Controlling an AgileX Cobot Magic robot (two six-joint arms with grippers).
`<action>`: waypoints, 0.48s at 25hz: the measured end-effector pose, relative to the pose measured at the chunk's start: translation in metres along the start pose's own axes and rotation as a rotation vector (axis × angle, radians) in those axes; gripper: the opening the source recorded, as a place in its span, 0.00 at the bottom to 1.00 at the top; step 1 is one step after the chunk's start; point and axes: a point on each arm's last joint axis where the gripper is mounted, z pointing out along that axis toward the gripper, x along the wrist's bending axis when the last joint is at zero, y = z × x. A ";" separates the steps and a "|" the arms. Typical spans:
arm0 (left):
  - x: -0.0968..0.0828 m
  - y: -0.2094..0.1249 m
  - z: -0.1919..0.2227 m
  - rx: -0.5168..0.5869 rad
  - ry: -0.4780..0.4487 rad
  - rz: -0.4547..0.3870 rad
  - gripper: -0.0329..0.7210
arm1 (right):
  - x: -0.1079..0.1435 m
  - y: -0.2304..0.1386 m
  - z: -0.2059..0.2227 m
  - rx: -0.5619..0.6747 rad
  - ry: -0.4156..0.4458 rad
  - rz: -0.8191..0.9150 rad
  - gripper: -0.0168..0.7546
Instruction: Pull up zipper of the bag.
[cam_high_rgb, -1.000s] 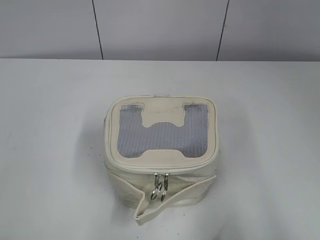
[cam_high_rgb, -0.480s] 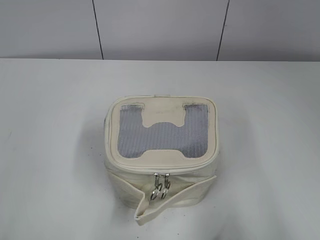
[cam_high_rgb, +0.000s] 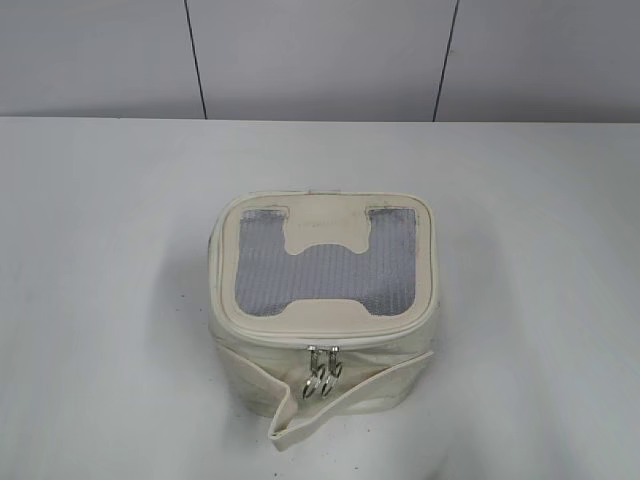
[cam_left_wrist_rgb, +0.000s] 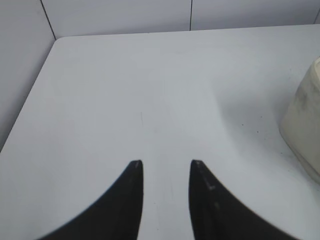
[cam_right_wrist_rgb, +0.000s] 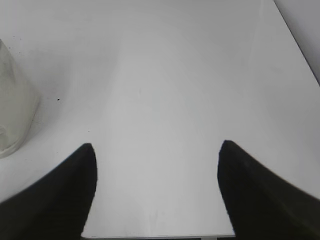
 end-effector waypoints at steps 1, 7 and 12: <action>0.000 0.000 0.000 0.000 0.000 0.000 0.37 | 0.000 0.000 0.000 0.000 0.000 0.000 0.78; 0.000 0.000 0.000 0.000 0.000 0.000 0.37 | 0.000 0.000 0.000 0.000 0.000 0.000 0.78; 0.000 0.000 0.000 0.000 0.000 0.000 0.37 | 0.000 0.000 0.000 0.000 0.000 0.000 0.78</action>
